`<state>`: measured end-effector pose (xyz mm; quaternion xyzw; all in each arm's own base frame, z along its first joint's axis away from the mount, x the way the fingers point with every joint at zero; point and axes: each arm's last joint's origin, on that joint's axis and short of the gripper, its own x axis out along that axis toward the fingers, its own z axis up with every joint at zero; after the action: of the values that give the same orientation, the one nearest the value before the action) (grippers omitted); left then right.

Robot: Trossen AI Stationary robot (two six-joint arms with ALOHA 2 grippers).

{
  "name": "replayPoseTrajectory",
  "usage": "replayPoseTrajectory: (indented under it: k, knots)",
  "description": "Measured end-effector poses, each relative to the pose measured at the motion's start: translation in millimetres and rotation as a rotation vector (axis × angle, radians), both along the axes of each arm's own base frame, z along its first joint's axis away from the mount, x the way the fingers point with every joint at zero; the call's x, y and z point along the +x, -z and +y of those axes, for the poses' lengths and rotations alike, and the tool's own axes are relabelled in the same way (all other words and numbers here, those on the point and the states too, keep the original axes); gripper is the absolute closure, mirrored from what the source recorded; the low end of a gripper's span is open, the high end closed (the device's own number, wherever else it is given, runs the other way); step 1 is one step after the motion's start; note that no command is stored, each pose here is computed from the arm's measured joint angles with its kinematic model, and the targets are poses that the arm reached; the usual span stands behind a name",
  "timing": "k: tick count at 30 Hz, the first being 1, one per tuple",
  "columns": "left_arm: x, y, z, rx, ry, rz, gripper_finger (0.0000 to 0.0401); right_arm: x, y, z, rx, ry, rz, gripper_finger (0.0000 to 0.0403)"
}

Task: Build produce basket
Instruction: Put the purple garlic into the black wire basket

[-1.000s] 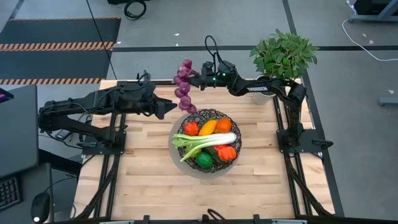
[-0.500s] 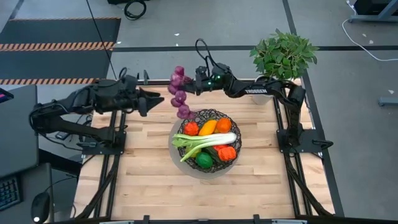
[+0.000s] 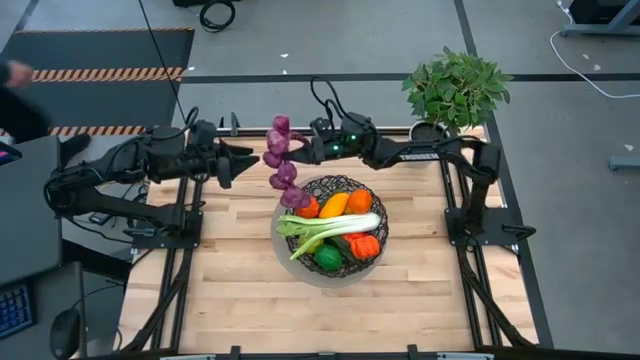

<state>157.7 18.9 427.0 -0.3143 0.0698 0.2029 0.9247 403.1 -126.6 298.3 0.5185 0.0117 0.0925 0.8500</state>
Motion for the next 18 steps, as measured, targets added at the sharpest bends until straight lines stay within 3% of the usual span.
replayPoseTrajectory:
  k: [9, 18]
  knots:
    - [-0.3, 1.2, 0.0, 0.01, 0.003, 0.016, 0.017, -38.5, -38.8, 18.0, -0.133, 0.068, 0.162, 0.0355]
    - [0.0, 1.5, 0.0, 0.049, 0.015, 0.032, 0.017, -88.1, -69.9, 66.1, -0.271, 0.108, 0.358, 0.0355]
